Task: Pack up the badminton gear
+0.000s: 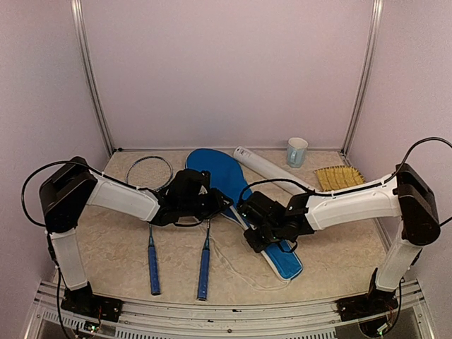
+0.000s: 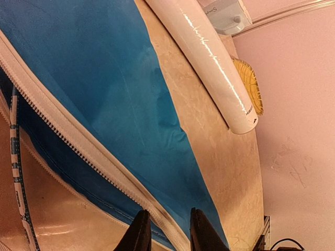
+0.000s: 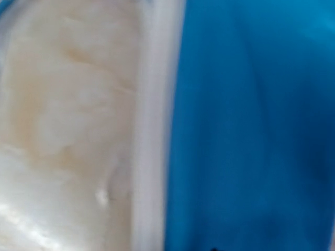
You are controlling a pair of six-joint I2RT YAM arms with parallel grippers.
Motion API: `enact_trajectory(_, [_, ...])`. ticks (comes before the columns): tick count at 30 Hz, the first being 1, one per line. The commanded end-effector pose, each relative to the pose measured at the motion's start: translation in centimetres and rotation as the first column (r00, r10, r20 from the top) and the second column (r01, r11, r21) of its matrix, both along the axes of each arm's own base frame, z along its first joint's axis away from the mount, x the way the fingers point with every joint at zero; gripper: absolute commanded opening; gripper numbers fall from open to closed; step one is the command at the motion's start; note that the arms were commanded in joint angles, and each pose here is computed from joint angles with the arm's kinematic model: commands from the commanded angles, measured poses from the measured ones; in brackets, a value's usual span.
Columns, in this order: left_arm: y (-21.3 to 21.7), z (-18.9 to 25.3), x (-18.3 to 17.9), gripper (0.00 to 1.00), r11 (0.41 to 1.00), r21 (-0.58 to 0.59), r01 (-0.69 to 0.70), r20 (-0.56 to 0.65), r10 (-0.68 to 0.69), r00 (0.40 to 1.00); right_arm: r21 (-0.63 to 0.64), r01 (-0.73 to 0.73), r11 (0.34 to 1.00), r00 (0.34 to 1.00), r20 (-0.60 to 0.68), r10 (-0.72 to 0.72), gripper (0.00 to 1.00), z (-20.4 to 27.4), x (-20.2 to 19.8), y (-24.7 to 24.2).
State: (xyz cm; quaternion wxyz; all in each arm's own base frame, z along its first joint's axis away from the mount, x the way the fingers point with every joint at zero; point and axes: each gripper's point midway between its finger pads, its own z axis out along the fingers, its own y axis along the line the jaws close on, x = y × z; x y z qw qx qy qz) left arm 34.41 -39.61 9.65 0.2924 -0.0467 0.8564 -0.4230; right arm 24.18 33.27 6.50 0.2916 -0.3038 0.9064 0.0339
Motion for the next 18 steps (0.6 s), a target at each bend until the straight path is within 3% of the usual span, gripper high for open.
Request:
enact_trajectory(1, [0.0,2.2,0.1,0.24,1.0,-0.03,-0.001,0.053,0.003,0.999,-0.066,0.04,0.997,0.999,0.029,-0.039,0.23,-0.1,0.5,-1.3])
enact_trajectory(9, [1.0,1.6,0.8,0.23,1.0,-0.001,-0.025,0.048,0.025,0.999,0.075,-0.014,0.997,1.0,-0.019,0.015,0.0,2.3,-0.7,0.3])
enact_trajectory(15, [2.2,2.0,0.4,0.24,0.998,0.054,-0.037,0.079,0.033,0.996,0.119,-0.007,0.993,0.998,-0.06,0.014,0.0,2.0,-0.2,-0.1])
enact_trajectory(18, [2.6,1.6,0.3,0.24,0.996,0.078,-0.036,0.071,0.03,0.997,0.108,-0.032,0.994,0.997,-0.067,0.04,0.37,1.7,-0.4,0.1])
